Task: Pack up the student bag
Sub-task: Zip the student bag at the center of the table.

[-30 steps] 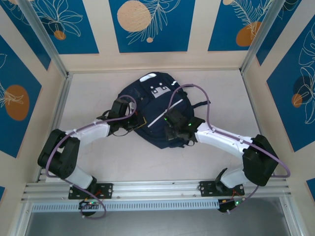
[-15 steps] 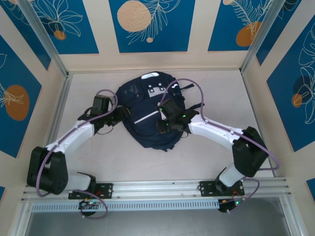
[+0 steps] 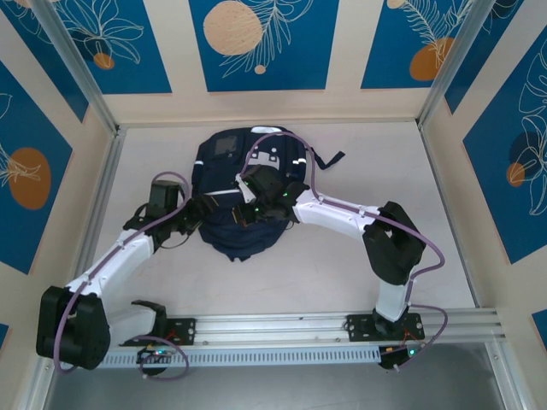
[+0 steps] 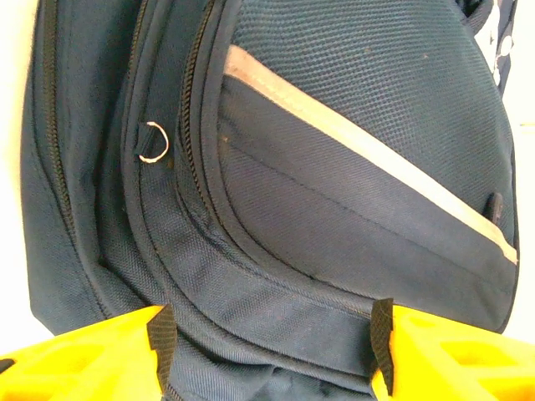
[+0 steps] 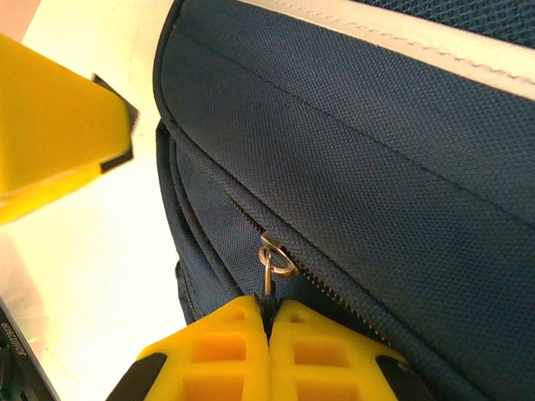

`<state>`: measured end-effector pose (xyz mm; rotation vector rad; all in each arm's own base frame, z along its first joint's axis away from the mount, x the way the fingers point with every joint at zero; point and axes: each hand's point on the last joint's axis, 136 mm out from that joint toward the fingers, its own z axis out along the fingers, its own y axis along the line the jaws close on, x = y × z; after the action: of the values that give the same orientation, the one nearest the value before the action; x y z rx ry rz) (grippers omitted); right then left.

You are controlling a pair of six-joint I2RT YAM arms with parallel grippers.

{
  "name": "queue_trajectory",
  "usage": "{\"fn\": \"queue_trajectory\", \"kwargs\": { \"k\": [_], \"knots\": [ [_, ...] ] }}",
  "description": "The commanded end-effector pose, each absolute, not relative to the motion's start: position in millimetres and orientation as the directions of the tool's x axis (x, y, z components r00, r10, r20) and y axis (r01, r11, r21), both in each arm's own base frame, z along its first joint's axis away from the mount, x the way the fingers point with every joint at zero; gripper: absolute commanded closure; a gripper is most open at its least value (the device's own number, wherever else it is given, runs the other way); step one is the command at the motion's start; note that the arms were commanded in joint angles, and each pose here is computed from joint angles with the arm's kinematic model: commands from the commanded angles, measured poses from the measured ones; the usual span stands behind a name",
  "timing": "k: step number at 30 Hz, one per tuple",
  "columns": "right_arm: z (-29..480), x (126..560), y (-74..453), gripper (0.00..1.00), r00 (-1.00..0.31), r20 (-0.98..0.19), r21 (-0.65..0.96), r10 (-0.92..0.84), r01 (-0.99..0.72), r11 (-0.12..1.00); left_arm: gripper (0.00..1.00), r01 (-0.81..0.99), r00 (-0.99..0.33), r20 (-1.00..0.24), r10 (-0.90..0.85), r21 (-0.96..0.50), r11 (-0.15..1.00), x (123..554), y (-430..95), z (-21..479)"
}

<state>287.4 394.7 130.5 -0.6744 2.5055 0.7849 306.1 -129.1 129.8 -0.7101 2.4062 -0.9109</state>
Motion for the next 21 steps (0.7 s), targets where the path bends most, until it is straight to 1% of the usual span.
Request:
{"fn": "queue_trajectory", "kwargs": {
  "k": [1,6,10,11,13,17,18,21],
  "knots": [
    [153.4,279.6,412.6,1.0,-0.773,-0.553,0.458,-0.311,-0.594,0.662,0.37,-0.305,-0.725,-0.177,-0.665,-0.784,0.541,321.5,-138.2,140.9],
    [151.0,275.7,412.9,1.0,-0.777,-0.545,0.459,-0.315,-0.591,0.664,0.39,-0.326,-0.718,-0.141,-0.682,-0.798,0.508,330.1,-143.1,134.9],
    [152.3,275.2,412.2,1.0,-0.778,-0.546,0.457,-0.311,-0.588,0.668,0.48,-0.335,-0.723,-0.116,-0.681,-0.803,0.493,331.5,-148.6,126.9],
    [152.8,274.9,411.6,1.0,-0.777,-0.547,0.454,-0.312,-0.588,0.669,0.49,-0.342,-0.723,-0.113,-0.682,-0.799,0.495,330.7,-148.4,123.9],
    [152.4,275.1,408.9,1.0,-0.777,-0.547,0.444,-0.313,-0.585,0.679,0.55,-0.356,-0.715,-0.114,-0.69,-0.789,0.5,330.5,-145.9,117.9],
    [150.8,273.9,394.6,1.0,-0.775,-0.544,0.394,-0.323,-0.575,0.717,0.71,-0.379,-0.699,-0.129,-0.704,-0.768,0.516,330.1,-139.2,108.8],
    [149.2,273.8,388.2,1.0,-0.768,-0.546,0.366,-0.335,-0.579,0.729,0.76,-0.38,-0.697,-0.137,-0.704,-0.762,0.525,330.2,-137.8,106.7],
    [145.9,275.9,362.0,1.0,-0.744,-0.552,0.256,-0.377,-0.582,0.772,0.87,-0.385,-0.697,-0.162,-0.699,-0.738,0.555,330.3,-133.2,101.8]
  ]
}}
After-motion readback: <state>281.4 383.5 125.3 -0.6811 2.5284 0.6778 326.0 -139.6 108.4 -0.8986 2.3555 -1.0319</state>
